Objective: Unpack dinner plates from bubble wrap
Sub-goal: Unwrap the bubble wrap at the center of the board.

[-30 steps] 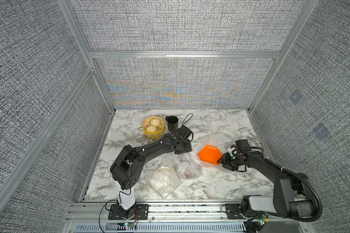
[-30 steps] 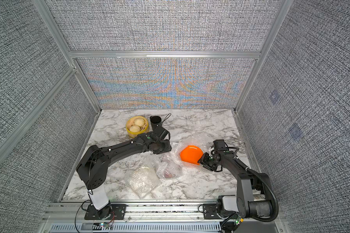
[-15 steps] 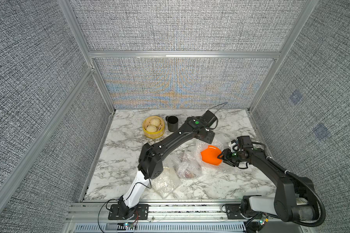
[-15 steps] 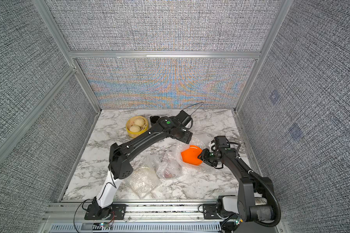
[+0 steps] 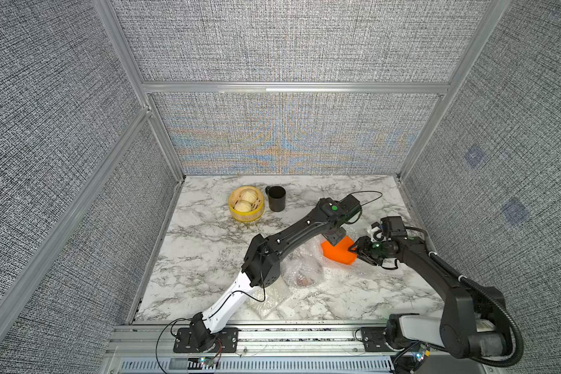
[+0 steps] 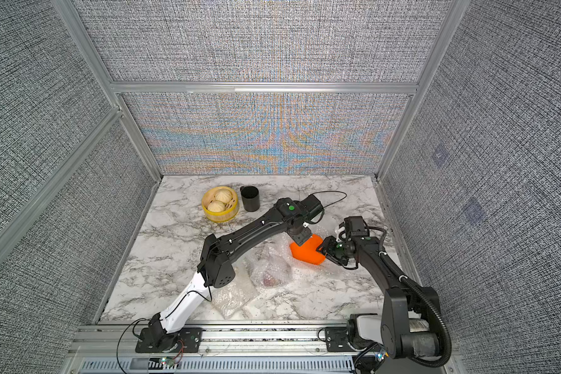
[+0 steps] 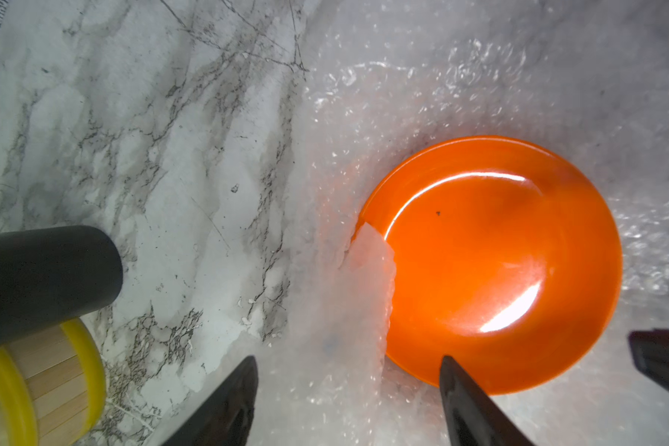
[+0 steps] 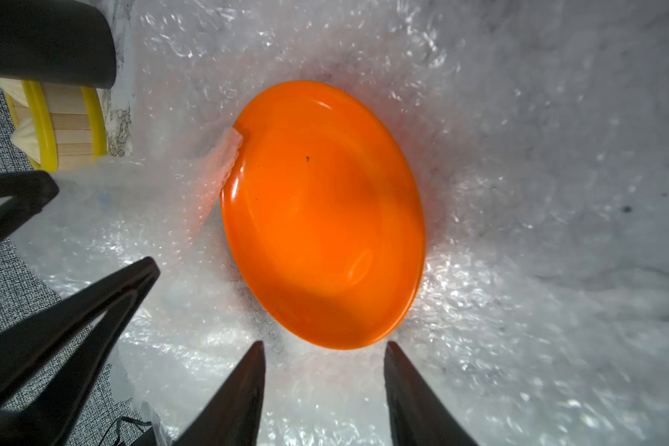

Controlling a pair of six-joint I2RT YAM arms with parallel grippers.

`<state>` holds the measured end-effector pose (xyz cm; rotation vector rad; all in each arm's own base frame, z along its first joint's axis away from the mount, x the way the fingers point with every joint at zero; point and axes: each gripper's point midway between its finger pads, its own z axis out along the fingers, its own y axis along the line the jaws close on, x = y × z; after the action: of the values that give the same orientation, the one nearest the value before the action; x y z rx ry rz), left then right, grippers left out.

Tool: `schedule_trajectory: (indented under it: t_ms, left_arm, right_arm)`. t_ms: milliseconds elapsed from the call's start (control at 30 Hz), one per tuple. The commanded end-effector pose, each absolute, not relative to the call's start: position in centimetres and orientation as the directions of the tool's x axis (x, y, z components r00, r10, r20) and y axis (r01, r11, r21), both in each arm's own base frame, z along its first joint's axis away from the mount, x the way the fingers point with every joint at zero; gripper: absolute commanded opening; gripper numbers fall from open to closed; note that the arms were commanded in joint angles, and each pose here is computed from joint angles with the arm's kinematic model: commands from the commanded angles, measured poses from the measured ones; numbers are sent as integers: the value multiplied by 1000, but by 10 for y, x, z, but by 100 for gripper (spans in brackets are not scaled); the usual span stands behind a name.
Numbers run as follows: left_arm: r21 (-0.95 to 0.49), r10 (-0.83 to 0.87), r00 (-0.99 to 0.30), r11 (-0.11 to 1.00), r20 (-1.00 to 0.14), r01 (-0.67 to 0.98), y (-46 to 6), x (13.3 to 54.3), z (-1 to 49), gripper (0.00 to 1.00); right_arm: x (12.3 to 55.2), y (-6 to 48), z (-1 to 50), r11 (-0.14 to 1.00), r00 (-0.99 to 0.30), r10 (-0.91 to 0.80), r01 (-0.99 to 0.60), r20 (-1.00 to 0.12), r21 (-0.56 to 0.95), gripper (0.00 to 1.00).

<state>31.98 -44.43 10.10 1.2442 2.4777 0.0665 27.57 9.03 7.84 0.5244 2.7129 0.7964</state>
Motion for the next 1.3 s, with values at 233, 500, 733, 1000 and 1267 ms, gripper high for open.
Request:
schedule_trajectory:
  t_ms: [233, 500, 733, 1000, 1267]
  left_arm:
    - [339, 819, -563, 564, -112, 753, -403, 310, 63, 35]
    - [316, 791, -592, 607, -152, 729, -404, 308, 79, 0]
    - [223, 758, -599, 650, -260, 726, -417, 302, 103, 0]
    - [80, 713, -607, 669, -350, 739, -439, 292, 116, 0]
    - [-1, 664, -654, 701, -361, 713, -444, 297, 103, 0]
  right_arm:
    - [278, 87, 70, 791, -897, 419, 283, -143, 542, 53]
    - [285, 72, 60, 808, -894, 424, 300, -146, 507, 56]
    - [302, 74, 51, 795, -892, 418, 269, -171, 544, 53]
    - [318, 86, 52, 753, -885, 423, 225, -194, 618, 46]
    - [298, 72, 27, 786, -892, 437, 317, -113, 531, 41]
